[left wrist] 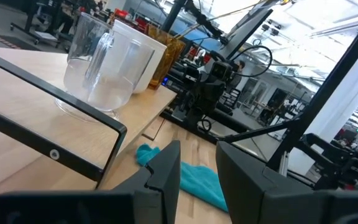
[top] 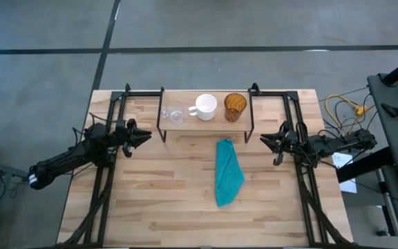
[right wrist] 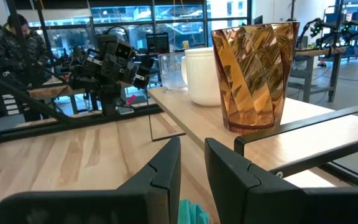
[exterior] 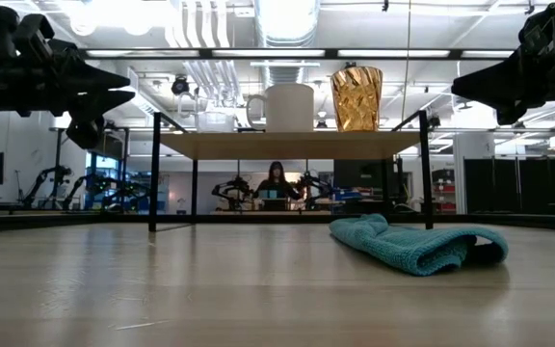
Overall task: Stack small to large cups/mugs on shelf
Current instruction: Return to Home Position
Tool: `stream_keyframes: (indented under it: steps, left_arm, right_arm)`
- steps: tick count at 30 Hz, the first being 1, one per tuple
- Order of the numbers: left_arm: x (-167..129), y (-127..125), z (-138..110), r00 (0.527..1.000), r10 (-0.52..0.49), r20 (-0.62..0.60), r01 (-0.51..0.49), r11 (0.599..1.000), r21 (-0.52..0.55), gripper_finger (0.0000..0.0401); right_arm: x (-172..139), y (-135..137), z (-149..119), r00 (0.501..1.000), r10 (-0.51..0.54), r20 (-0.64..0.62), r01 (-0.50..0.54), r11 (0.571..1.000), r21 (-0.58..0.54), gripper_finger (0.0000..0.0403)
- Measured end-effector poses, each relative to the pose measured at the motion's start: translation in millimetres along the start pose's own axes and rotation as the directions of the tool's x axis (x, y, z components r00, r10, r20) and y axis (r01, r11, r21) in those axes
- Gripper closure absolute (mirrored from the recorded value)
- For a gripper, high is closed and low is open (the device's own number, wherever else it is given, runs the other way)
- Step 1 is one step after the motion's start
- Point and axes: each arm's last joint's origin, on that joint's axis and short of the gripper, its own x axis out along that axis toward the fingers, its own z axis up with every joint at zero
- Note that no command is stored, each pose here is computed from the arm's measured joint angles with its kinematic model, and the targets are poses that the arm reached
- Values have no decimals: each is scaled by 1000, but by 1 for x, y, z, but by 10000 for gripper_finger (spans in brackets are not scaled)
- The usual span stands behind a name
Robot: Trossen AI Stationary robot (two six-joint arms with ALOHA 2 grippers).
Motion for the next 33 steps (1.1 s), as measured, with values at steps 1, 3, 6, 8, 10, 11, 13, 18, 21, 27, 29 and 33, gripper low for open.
stream_keyframes:
  steps: [1, 3, 6, 8, 10, 11, 13, 18, 21, 27, 29, 33]
  left_arm:
    - [0, 0, 0, 1000, 0, -1, 0, 1000, 0, 312]
    - [0, 0, 0, 1000, 0, -1, 0, 1000, 0, 312]
    - [0, 0, 0, 1000, -1, 0, 1, 1000, 0, 312]
    - [0, 0, 0, 1000, -2, 0, 2, 1000, 1, 312]
    - [0, 0, 0, 1000, -6, 0, 6, 1000, 1, 312]
    - [0, 0, 0, 1000, -7, 0, 7, 1000, 1, 312]
    - [0, 0, 0, 1000, -7, 0, 7, 1000, 1, 312]
    - [0, 0, 0, 1000, -7, 1, 7, 1000, 2, 312]
    - [0, 0, 0, 1000, -7, 1, 7, 1000, 2, 312]
    - [0, 0, 0, 1000, -7, 2, 7, 1000, 2, 312]
    - [0, 0, 0, 1000, -7, 2, 7, 1000, 2, 312]
    - [0, 0, 0, 1000, -7, 2, 7, 1000, 2, 312]
  right_arm:
    - [0, 0, 0, 1000, 0, 0, 0, 1000, 1, 335]
    - [0, 0, 0, 1000, 0, 0, 0, 1000, 0, 335]
    - [0, 0, 0, 1000, 0, 0, 0, 1000, 0, 335]
    - [0, 0, 0, 1000, 0, 0, 0, 1000, 0, 335]
    - [0, 0, 0, 1000, 0, 0, 0, 1000, 0, 335]
    - [0, 0, 0, 1000, 0, 0, 0, 1000, 0, 335]
    - [0, 0, 0, 1000, 0, 0, 0, 1000, 1, 335]
    - [0, 0, 0, 1000, 0, 0, 0, 1000, 1, 335]
    - [0, 0, 0, 1000, 0, 0, 0, 1000, 0, 335]
    - [0, 0, 0, 1000, 0, 0, 0, 1000, 0, 335]
    - [0, 0, 0, 1000, 0, 0, 0, 1000, 0, 335]
    - [0, 0, 0, 1000, 0, 0, 0, 1000, 1, 335]
